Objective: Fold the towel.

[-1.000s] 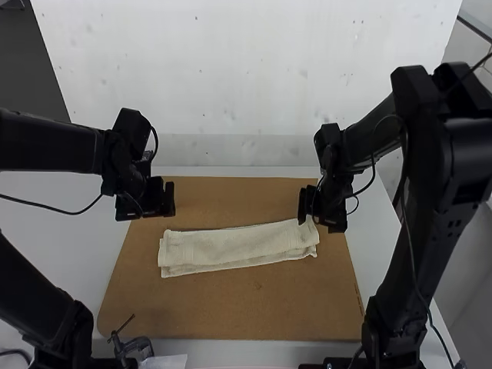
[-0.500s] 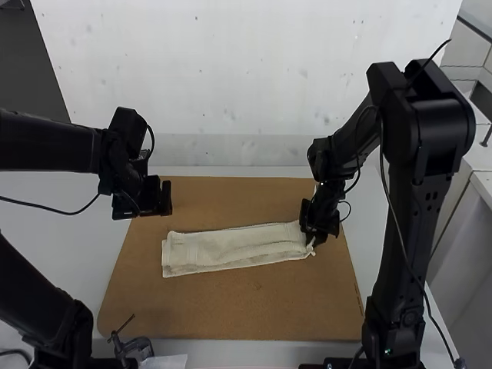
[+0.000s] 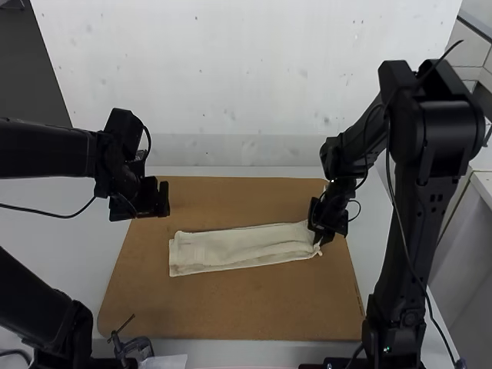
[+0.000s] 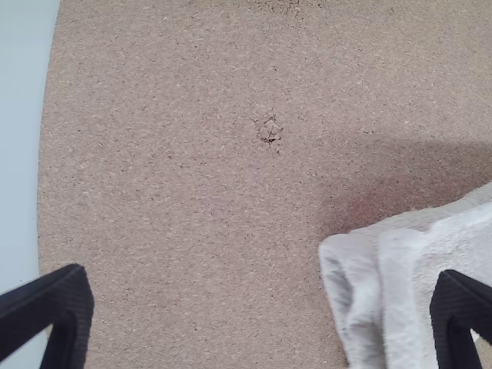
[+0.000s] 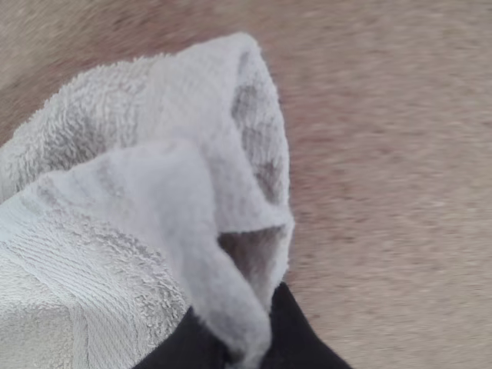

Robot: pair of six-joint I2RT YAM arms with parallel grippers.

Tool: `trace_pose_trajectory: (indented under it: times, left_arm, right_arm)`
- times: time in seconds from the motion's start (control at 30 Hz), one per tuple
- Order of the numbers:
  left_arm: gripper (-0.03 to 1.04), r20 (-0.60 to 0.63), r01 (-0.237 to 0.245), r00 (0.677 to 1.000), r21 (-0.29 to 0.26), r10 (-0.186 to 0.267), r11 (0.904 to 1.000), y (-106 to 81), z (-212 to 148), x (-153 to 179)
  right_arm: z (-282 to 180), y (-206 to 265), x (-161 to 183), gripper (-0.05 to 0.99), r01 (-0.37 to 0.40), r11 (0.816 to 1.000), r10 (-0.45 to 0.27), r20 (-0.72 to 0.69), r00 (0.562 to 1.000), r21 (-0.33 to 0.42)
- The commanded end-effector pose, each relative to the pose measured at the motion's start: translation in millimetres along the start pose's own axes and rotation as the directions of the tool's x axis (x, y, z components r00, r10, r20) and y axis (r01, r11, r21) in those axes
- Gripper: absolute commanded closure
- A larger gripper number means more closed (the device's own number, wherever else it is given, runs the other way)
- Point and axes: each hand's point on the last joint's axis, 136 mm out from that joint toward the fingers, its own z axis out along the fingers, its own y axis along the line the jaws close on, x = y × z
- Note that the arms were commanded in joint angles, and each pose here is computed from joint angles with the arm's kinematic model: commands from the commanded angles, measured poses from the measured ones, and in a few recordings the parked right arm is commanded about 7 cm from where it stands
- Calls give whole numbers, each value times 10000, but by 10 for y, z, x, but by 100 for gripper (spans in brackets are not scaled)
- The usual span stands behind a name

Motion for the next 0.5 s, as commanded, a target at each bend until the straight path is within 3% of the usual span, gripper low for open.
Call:
trace_pose_trajectory:
  times: [0.0,0.3,0.47]
  left_arm:
    - [3,216,-24,9998,103,22,9999,3,-53,-28]
    - [4,297,-16,9996,160,11,9999,-19,-78,-16]
    - [4,160,-12,9999,137,10,9999,-13,-48,27]
  right_arm:
    - [-304,-375,-259,92,-197,9993,164,1003,9948,322]
    - [-616,-985,-574,92,-1031,9933,920,1845,9785,516]
    - [-666,-704,-477,92,-454,9979,371,1646,9857,472]
